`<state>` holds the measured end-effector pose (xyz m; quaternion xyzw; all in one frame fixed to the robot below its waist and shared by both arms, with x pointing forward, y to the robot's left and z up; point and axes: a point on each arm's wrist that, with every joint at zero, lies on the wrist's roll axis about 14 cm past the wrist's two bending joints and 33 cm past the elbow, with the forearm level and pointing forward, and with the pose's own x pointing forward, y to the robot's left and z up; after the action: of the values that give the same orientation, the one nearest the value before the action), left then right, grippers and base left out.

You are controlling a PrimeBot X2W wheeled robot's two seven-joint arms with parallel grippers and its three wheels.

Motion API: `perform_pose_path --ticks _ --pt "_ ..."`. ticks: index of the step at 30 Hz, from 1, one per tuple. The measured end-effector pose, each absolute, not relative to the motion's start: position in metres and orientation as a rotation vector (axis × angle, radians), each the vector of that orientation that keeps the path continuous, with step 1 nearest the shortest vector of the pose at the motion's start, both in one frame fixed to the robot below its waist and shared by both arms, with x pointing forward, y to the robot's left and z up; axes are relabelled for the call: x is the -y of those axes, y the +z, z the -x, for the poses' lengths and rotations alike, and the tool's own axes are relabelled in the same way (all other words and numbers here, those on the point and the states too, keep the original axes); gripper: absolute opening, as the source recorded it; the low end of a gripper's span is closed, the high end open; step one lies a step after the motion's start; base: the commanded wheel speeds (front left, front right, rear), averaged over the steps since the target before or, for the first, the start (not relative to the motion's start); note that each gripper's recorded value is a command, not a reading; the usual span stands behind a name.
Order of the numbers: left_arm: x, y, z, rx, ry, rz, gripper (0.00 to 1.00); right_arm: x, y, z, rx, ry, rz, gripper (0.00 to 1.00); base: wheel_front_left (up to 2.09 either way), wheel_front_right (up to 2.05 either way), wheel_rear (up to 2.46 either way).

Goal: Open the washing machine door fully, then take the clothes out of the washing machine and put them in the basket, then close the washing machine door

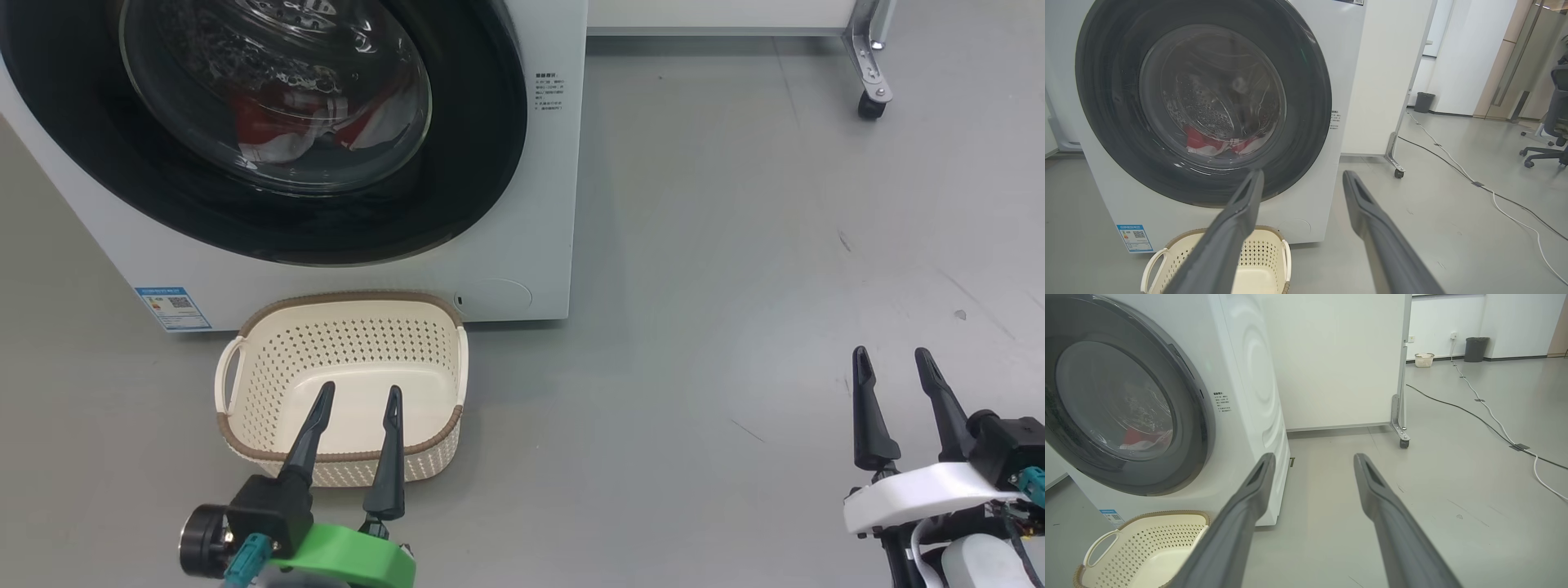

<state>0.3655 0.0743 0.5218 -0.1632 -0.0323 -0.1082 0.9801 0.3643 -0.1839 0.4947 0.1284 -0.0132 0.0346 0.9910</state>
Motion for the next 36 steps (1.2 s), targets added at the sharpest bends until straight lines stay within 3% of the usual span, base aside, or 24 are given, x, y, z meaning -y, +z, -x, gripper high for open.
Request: perform_pose_path --ticks 36 --pt "-0.095 0.502 -0.363 0.000 -0.127 0.385 1.00 0.174 0.484 -0.364 -0.009 0.084 -0.259 1.00 0.00 0.00 0.00"
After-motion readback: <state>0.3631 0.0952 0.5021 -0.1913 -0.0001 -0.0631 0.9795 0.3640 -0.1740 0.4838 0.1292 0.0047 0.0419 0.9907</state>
